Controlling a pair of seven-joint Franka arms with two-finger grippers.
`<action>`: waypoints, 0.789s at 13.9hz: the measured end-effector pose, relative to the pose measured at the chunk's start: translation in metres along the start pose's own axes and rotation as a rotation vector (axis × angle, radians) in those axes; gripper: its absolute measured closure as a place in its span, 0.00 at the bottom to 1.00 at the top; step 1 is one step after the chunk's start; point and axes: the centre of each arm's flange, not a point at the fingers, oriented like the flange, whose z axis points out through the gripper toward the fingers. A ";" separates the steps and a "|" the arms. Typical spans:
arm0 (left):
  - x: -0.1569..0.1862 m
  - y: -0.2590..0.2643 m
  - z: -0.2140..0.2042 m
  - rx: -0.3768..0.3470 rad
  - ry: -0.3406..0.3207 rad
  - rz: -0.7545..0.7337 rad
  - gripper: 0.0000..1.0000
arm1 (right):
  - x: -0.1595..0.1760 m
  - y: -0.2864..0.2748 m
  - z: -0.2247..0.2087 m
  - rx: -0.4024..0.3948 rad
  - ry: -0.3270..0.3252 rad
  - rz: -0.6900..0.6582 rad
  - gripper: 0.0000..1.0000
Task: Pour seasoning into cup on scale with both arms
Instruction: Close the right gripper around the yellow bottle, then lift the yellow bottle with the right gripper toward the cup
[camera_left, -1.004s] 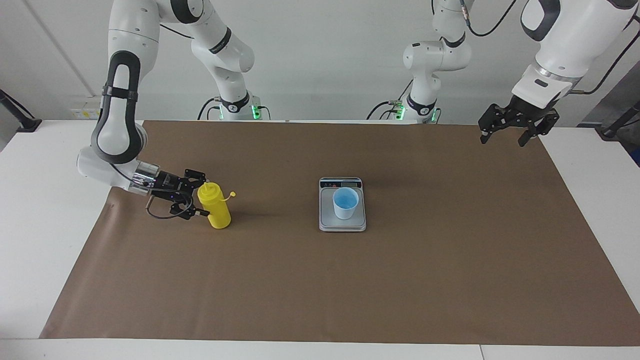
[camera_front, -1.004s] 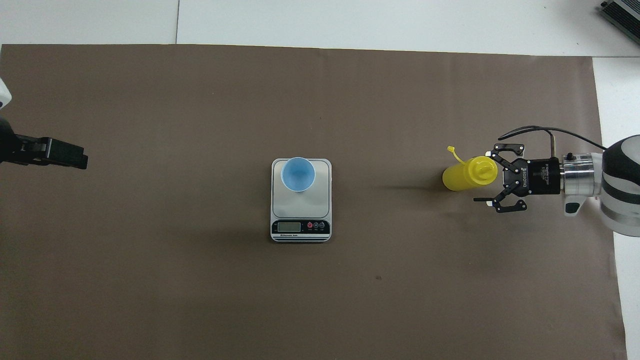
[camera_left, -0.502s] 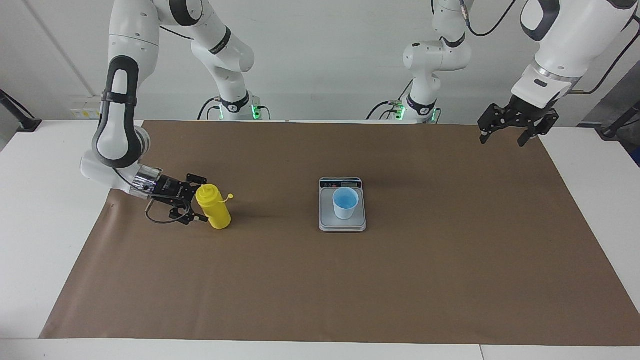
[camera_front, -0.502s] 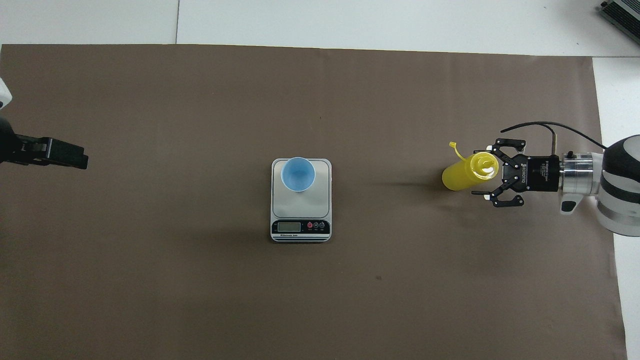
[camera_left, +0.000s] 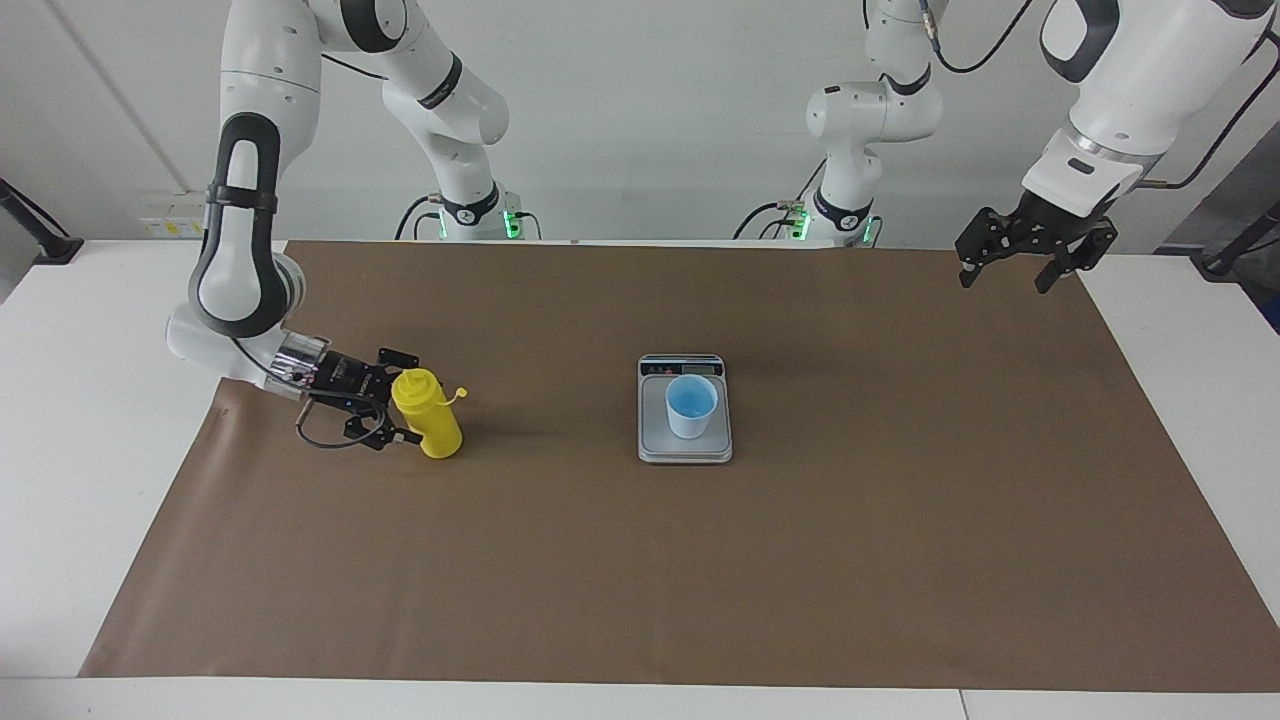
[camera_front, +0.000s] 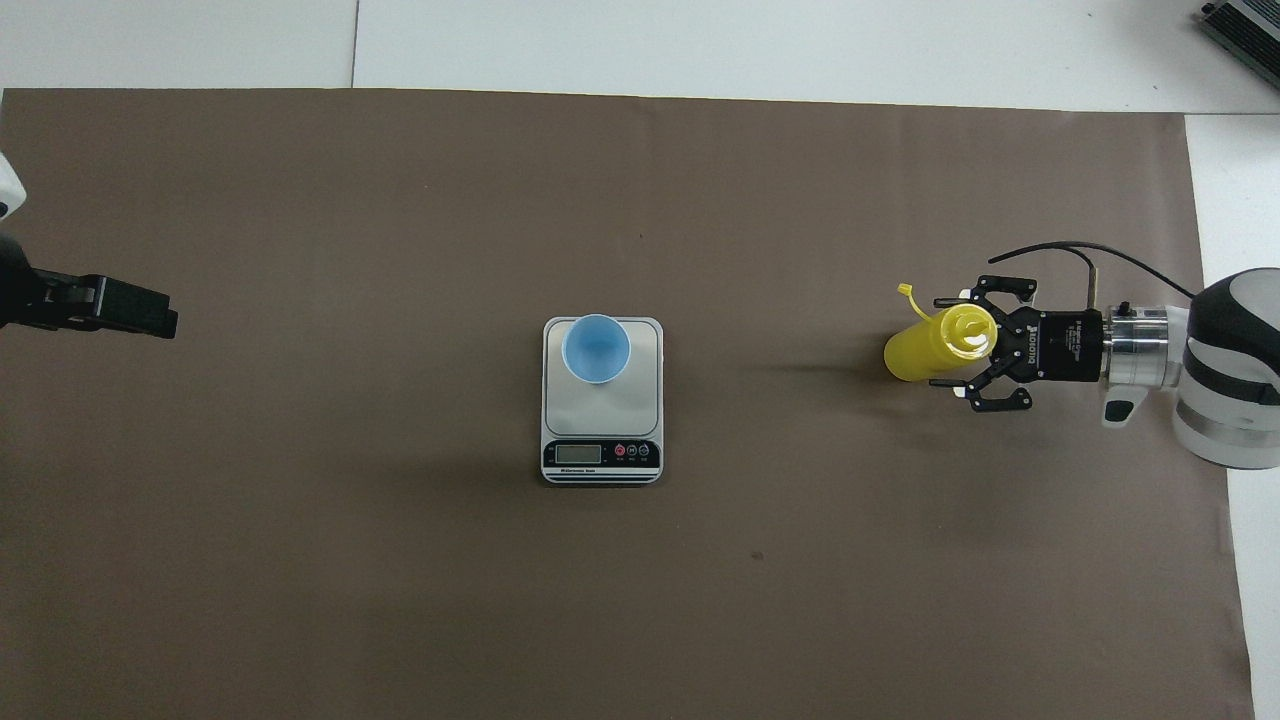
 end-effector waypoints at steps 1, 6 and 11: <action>0.000 0.000 0.000 0.000 0.000 0.000 0.00 | -0.001 -0.001 0.001 0.006 -0.008 0.002 0.00; 0.000 -0.001 0.000 0.027 -0.003 0.048 0.00 | -0.001 -0.001 0.001 0.009 -0.011 0.004 0.23; 0.000 -0.001 0.000 0.030 -0.003 0.051 0.00 | -0.001 -0.001 0.001 0.011 -0.011 0.004 0.37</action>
